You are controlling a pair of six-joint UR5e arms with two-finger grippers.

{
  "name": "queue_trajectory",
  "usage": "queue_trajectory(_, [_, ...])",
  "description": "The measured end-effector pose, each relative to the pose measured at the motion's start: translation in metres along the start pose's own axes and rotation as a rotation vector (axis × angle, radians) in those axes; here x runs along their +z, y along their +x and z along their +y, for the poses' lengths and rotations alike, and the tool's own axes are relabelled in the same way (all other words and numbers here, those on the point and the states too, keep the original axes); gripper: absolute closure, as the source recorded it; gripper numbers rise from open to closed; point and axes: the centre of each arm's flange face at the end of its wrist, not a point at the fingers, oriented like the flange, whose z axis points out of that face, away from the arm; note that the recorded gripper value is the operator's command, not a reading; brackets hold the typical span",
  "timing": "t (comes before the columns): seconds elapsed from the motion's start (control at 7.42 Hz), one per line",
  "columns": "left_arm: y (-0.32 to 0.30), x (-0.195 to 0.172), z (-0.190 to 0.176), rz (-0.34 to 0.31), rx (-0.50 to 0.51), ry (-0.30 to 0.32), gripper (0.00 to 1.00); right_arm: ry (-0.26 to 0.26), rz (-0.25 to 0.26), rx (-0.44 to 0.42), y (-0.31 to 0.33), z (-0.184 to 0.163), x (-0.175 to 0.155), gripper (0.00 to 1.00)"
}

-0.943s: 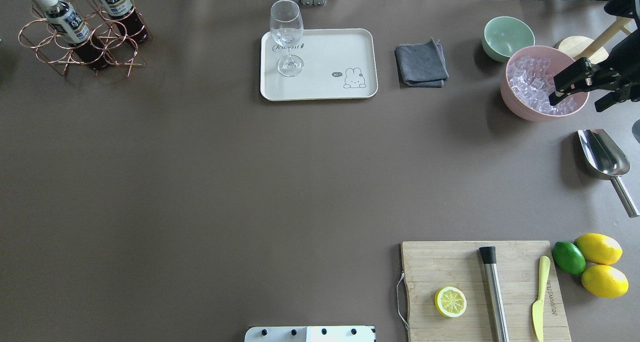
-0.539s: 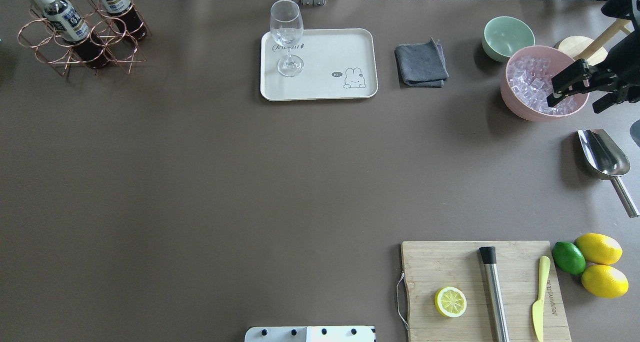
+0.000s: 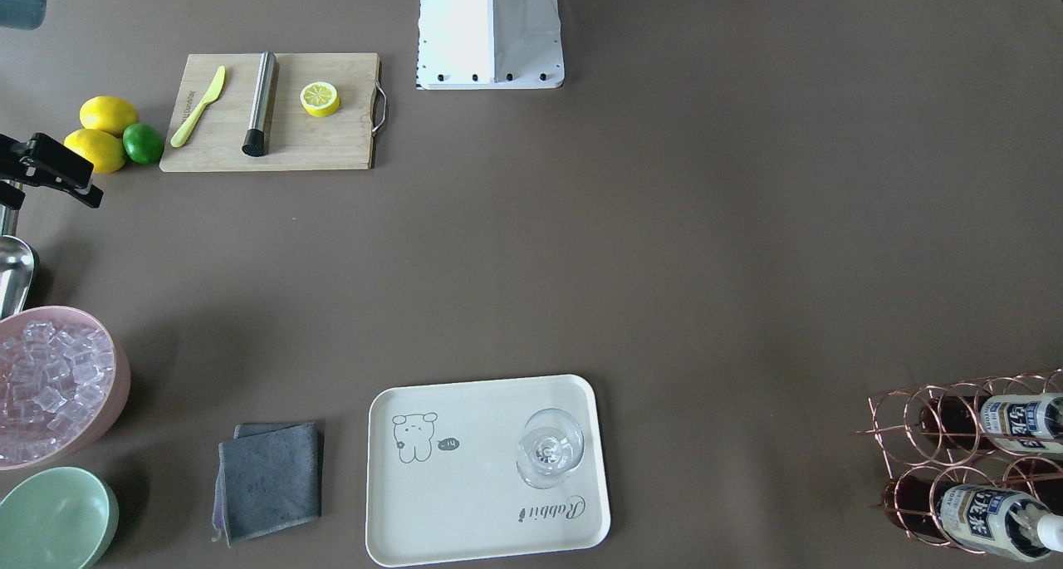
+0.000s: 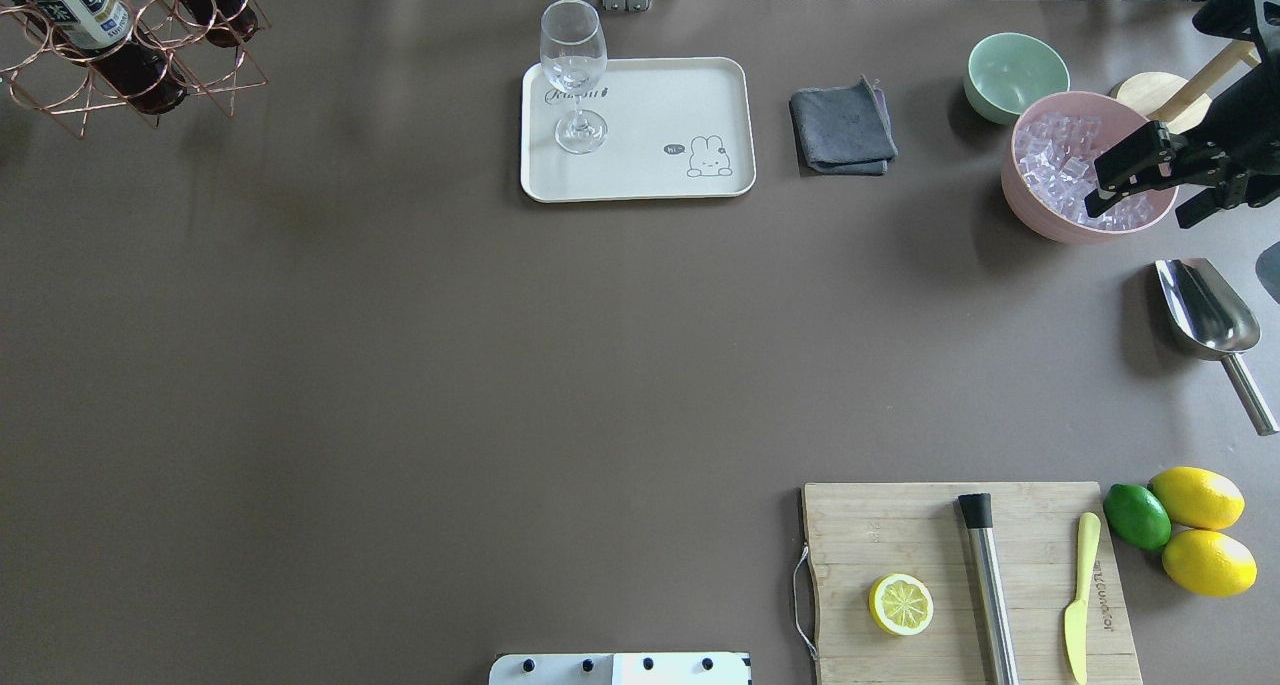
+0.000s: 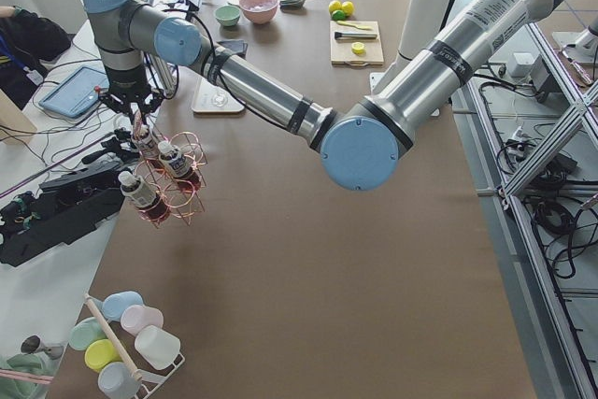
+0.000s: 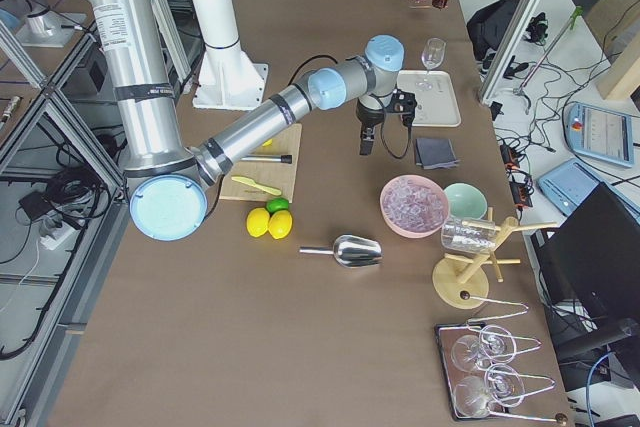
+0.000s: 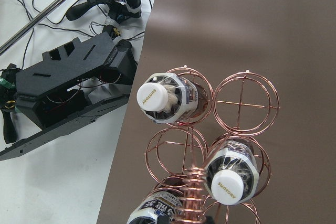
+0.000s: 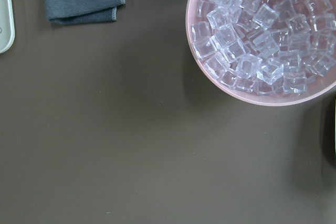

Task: Take tea from basket to plate

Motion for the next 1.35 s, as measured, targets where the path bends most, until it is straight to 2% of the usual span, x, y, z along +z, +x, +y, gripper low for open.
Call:
queue_trajectory(0.54, [0.081,-0.023,-0.029,-0.025,-0.048,0.045,1.00,-0.003,-0.002,-0.006,-0.002,0.001,0.001,0.01])
queue_trajectory(0.94, [0.135,-0.045,-0.071,-0.049,-0.159,0.109,1.00,-0.001,-0.003,-0.005,-0.002,0.001,0.000,0.01])
queue_trajectory(1.35, [0.173,-0.037,-0.124,-0.024,-0.115,0.128,1.00,0.002,-0.003,-0.004,-0.001,0.002,-0.002,0.01])
